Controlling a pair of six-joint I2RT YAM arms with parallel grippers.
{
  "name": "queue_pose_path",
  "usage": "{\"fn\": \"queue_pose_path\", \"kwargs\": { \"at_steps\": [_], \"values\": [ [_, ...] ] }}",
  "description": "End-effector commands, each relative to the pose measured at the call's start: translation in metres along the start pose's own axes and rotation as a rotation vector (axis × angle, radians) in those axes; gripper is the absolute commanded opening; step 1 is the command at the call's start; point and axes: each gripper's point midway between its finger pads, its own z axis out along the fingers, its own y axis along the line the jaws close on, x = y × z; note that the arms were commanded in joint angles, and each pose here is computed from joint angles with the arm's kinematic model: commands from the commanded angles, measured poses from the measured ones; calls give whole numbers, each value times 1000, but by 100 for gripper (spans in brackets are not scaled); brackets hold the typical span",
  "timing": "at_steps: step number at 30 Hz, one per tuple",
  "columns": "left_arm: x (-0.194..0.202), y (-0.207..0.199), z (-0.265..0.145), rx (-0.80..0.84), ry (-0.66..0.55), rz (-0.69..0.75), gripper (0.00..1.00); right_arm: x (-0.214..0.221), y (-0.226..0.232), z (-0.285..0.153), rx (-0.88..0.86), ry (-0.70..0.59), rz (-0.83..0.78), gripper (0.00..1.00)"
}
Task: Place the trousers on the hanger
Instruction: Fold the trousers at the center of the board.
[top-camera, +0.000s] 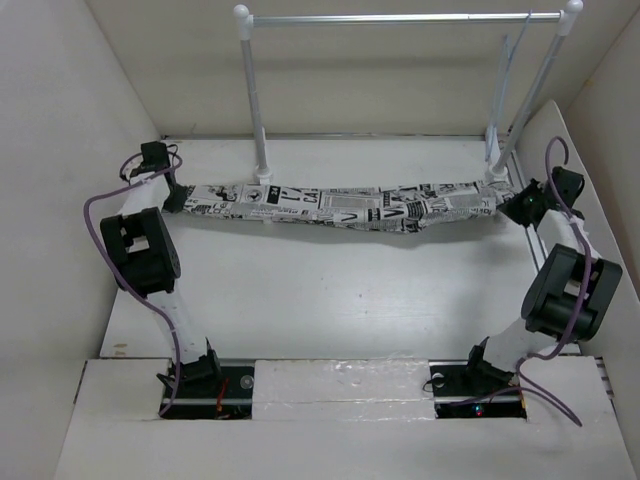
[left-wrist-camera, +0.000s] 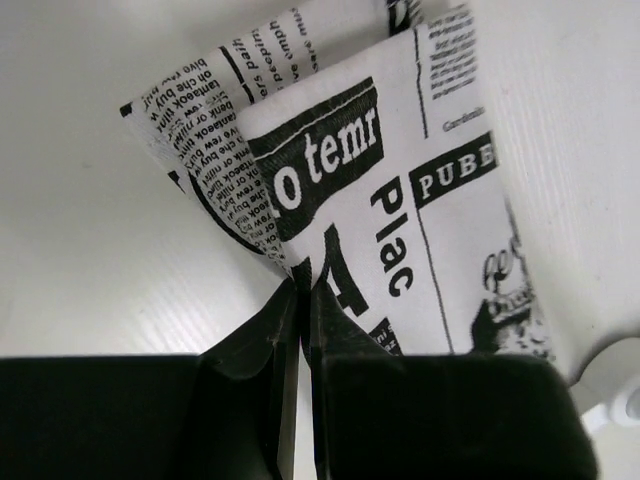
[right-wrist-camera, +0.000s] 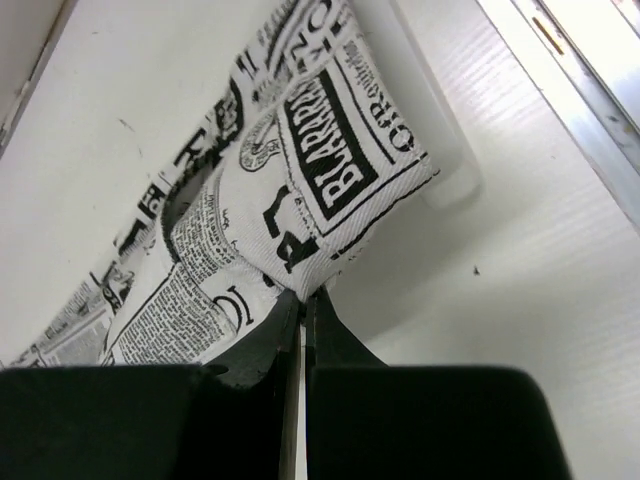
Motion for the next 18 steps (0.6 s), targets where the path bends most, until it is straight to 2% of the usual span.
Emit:
{"fn": "queue_pose_path", "kwargs": {
  "at_steps": [1,4,5,8,11,12,15,16,17,18],
  "values": [
    [-43,29,-35,-96,-169,15,0,-23,-39,-21,101,-83,7,0],
    [-43,44,-47,-126,-194,30,0,-17,-59,-37,146,-70,17,0],
    [-38,60,-55,-158,-205,41,0,-4,-76,-42,182,-40,20,0],
    [-33,73,-64,-182,-211,51,0,18,-99,-51,228,6,54,0],
    [-15,102,-68,-229,-185,59,0,41,-118,-65,244,34,92,0],
    [-3,118,-66,-259,-159,53,0,61,-128,-68,261,66,110,0],
    [12,151,-68,-281,-108,2,0,73,-141,-89,294,53,121,0],
    [17,160,-68,-290,-86,-15,0,70,-143,-95,306,38,114,6],
    [20,170,-70,-293,-74,-41,0,65,-139,-102,299,15,88,18],
    [30,180,-67,-308,-46,-42,4,62,-139,-105,295,8,83,54]
  ]
}}
